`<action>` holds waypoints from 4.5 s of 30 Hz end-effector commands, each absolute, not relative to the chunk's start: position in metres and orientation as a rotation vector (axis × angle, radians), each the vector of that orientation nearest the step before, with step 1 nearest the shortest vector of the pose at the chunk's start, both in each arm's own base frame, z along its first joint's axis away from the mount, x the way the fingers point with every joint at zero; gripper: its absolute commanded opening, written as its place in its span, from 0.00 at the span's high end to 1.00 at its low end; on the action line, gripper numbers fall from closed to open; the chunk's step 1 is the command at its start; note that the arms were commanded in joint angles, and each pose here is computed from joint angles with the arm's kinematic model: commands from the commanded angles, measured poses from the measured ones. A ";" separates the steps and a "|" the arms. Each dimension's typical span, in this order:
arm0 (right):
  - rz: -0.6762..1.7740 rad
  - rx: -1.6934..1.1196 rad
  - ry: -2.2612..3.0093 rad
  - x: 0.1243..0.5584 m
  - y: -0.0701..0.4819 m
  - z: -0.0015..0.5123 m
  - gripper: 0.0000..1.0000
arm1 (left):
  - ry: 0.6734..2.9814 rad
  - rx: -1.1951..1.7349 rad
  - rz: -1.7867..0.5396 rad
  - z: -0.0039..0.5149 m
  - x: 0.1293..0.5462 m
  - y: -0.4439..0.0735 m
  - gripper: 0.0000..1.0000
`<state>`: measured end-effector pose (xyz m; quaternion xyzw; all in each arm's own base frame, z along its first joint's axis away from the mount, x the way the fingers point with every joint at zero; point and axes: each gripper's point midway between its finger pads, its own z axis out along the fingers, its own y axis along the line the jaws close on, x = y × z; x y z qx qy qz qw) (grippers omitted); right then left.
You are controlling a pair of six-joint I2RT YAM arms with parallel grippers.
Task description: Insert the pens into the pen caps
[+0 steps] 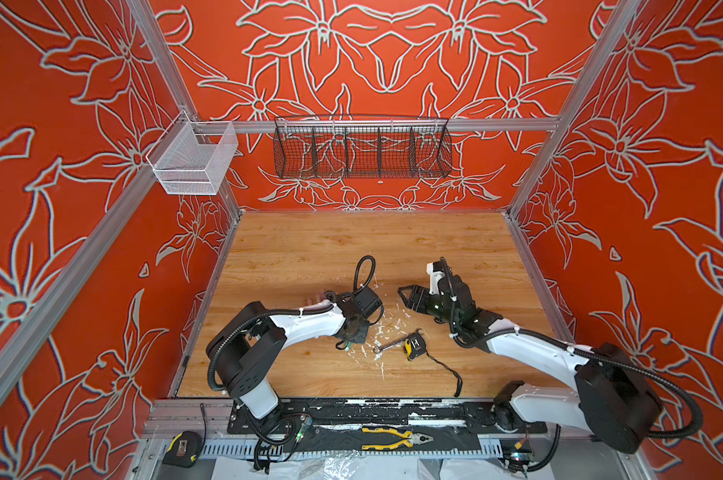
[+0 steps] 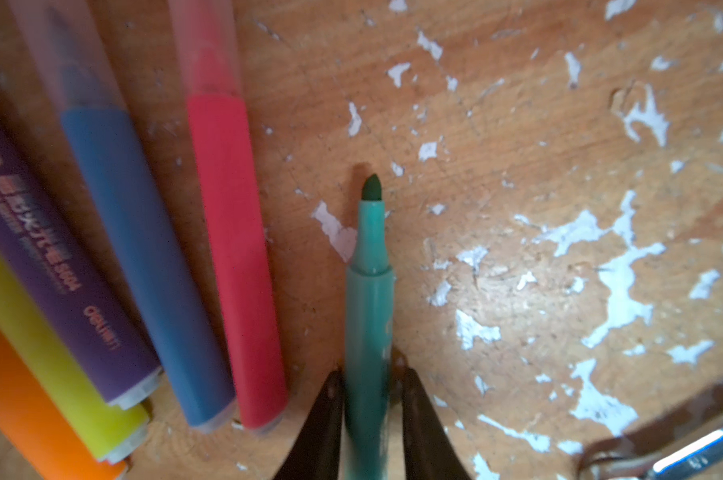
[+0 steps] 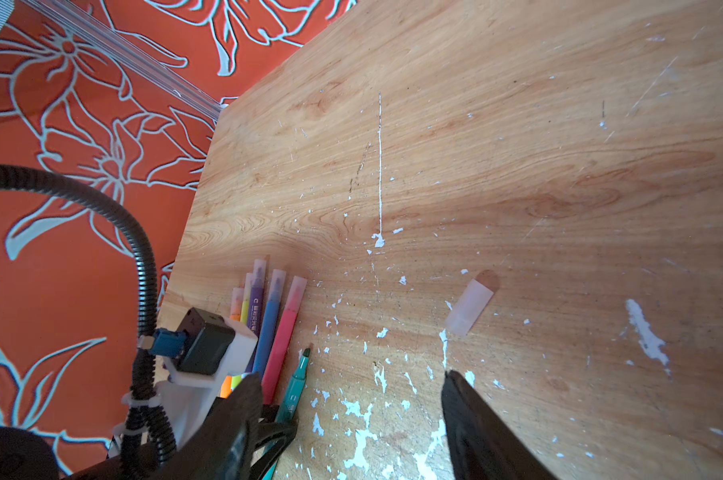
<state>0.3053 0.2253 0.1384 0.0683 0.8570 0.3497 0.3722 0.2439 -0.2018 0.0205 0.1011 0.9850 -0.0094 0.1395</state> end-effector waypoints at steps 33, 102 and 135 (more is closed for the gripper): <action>0.893 0.322 2.042 0.301 0.192 0.166 0.32 | 2.494 0.344 -0.381 0.199 0.269 -0.240 0.99; 1.418 -0.118 1.980 0.275 0.306 0.198 1.00 | 2.119 0.606 -0.788 0.185 0.265 -0.303 0.64; 1.444 -0.043 1.940 0.268 0.296 0.204 1.00 | 2.039 0.587 -0.768 0.191 0.266 -0.296 0.70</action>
